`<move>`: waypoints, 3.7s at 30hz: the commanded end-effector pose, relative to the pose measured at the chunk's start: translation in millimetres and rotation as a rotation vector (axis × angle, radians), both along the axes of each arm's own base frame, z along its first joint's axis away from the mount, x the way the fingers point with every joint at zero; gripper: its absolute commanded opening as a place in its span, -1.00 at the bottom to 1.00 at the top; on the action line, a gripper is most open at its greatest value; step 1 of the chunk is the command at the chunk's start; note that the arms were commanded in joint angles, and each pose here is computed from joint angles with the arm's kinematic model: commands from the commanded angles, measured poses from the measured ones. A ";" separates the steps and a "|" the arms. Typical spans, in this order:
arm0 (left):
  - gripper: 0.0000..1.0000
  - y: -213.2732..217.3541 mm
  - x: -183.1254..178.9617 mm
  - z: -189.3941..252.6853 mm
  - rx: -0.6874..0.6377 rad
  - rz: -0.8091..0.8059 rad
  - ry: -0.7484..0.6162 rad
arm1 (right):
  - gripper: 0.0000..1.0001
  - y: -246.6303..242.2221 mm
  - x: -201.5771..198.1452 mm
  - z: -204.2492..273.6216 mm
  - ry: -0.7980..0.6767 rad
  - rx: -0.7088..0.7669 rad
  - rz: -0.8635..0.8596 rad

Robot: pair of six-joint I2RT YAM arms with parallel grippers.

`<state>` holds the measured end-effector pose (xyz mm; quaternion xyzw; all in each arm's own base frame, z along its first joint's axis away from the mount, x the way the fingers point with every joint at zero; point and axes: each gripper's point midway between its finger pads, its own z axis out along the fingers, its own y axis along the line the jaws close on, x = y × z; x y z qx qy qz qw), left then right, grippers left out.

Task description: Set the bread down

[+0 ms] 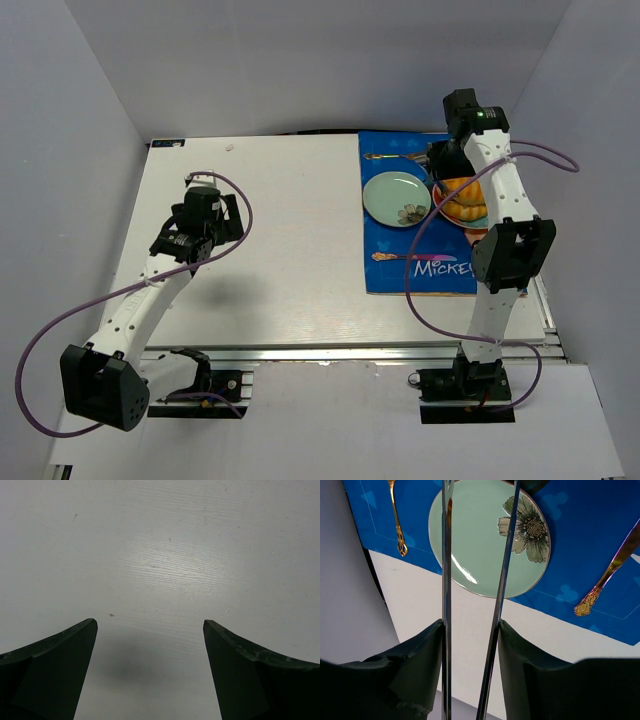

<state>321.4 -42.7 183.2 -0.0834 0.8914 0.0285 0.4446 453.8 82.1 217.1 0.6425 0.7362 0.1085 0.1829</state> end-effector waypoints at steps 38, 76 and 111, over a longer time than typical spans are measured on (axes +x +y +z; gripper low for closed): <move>0.96 12.2 0.6 14.1 0.055 0.033 -0.051 | -1.00 4.0 -36.4 48.9 -0.193 -0.022 0.002; 0.97 7.4 9.0 46.2 -0.008 0.066 -0.112 | -1.00 71.7 -153.3 -5.6 -0.272 -0.257 1.191; 0.96 13.5 10.7 37.0 0.026 0.100 -0.069 | -0.47 43.5 -103.1 -26.3 -0.189 -0.337 1.102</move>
